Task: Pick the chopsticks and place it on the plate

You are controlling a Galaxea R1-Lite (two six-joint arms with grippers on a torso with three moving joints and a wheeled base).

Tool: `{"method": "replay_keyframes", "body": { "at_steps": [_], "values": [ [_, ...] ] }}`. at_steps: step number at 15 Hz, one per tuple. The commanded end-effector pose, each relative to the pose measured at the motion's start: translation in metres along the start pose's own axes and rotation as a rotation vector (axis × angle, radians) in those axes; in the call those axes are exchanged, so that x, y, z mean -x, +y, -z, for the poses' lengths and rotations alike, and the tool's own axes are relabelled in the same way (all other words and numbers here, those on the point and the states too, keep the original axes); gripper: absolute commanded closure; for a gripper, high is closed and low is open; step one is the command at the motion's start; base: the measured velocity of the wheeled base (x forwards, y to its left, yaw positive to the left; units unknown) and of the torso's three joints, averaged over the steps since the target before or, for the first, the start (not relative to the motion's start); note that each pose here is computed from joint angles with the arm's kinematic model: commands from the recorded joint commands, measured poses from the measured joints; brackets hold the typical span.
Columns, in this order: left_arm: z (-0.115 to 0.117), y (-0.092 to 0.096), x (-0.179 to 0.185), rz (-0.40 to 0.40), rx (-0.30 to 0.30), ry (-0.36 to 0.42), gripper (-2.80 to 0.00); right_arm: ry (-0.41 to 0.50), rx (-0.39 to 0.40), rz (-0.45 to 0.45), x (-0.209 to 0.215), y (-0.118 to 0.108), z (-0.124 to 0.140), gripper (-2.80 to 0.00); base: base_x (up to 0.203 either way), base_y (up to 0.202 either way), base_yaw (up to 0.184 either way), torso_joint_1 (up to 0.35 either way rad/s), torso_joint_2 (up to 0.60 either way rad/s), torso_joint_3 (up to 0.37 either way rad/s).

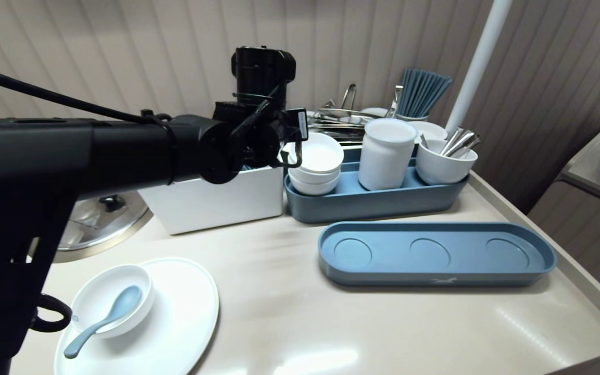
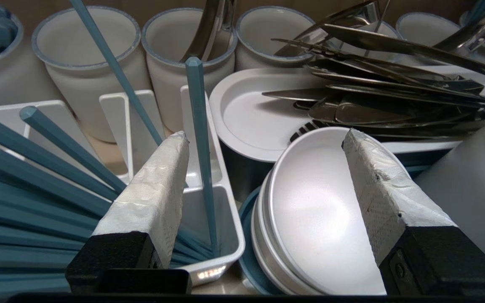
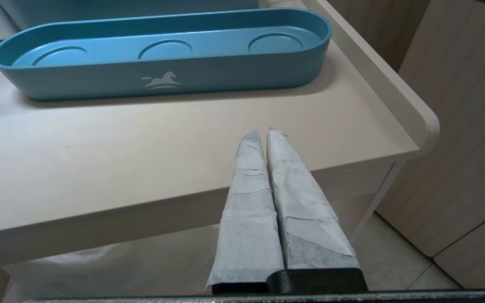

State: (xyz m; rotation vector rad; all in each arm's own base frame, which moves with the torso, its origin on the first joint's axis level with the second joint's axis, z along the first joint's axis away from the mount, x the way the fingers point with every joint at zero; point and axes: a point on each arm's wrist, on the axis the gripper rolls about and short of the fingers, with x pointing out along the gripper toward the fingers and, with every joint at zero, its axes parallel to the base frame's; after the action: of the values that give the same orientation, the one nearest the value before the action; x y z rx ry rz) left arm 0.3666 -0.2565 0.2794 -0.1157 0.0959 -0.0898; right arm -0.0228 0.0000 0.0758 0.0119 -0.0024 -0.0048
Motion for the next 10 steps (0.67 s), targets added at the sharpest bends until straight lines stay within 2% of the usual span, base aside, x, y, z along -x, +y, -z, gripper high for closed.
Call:
{"method": "replay_keyframes", "body": {
  "at_steps": [1, 5, 6, 7, 10],
  "values": [
    [0.021, -0.001, -0.022, -0.017, -0.007, -0.012, -2.80, -0.001, 0.000, 0.000, 0.000, 0.000, 0.000, 0.00, 0.000, 0.000, 0.000, 0.000, 0.00, 0.000],
    [0.034, 0.007, -0.043, -0.038, 0.004, -0.059, -2.80, 0.001, 0.000, 0.000, 0.000, 0.000, 0.000, 0.00, 0.000, 0.000, 0.000, 0.000, 0.00, 0.000],
    [0.038, 0.009, -0.050, -0.044, 0.000, -0.074, 0.00, 0.001, 0.000, 0.000, 0.000, 0.000, 0.000, 0.00, 0.000, 0.000, 0.000, 0.000, 0.00, 0.000],
    [0.040, 0.012, -0.055, -0.046, -0.001, -0.100, 0.00, -0.002, 0.000, 0.000, 0.000, 0.000, 0.000, 0.00, 0.000, 0.000, 0.000, 0.000, 0.00, 0.000],
    [0.047, 0.018, -0.065, -0.054, -0.016, -0.113, 0.00, 0.000, 0.000, 0.000, 0.000, 0.000, 0.000, 0.00, 0.000, 0.000, 0.000, 0.000, 0.00, 0.000]
  ]
}}
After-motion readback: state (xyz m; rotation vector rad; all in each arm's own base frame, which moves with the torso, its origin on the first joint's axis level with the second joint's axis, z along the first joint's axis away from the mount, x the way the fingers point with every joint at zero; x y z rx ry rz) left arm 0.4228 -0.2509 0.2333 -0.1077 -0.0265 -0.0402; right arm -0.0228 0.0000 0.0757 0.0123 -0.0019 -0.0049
